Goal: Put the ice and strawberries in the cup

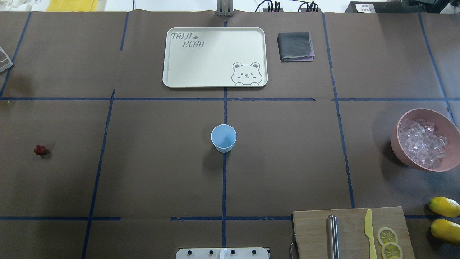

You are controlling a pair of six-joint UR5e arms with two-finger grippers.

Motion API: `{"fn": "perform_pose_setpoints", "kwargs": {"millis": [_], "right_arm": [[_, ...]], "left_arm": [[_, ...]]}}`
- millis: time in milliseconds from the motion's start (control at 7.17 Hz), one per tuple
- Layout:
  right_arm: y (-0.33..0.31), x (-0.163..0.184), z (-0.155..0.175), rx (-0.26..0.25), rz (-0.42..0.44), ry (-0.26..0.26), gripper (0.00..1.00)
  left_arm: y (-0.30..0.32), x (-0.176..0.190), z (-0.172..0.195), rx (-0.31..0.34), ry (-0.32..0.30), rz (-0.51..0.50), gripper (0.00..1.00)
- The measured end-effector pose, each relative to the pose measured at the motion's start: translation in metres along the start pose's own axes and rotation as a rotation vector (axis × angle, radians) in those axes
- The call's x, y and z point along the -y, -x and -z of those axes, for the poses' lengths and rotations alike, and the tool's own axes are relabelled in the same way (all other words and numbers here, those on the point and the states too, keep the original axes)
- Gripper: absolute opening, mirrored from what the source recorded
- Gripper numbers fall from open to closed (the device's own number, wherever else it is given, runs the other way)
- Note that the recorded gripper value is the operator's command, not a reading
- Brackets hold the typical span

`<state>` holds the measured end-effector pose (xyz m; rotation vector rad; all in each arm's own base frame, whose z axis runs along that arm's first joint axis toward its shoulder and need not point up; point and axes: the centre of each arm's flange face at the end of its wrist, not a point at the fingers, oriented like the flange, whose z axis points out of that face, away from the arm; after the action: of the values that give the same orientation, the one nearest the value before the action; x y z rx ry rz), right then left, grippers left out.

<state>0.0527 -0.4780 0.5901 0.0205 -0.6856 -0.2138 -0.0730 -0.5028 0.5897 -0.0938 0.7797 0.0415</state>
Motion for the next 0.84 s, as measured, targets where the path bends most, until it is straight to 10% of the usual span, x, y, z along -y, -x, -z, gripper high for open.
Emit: {"fn": "perform_pose_setpoints", "kwargs": {"millis": [837], "right_arm": [[0.01,0.004,0.002,0.037,0.031,-0.032,1.0]], "left_arm": [[0.002,-0.006,-0.004,0.005,0.004,0.011,1.0]]}}
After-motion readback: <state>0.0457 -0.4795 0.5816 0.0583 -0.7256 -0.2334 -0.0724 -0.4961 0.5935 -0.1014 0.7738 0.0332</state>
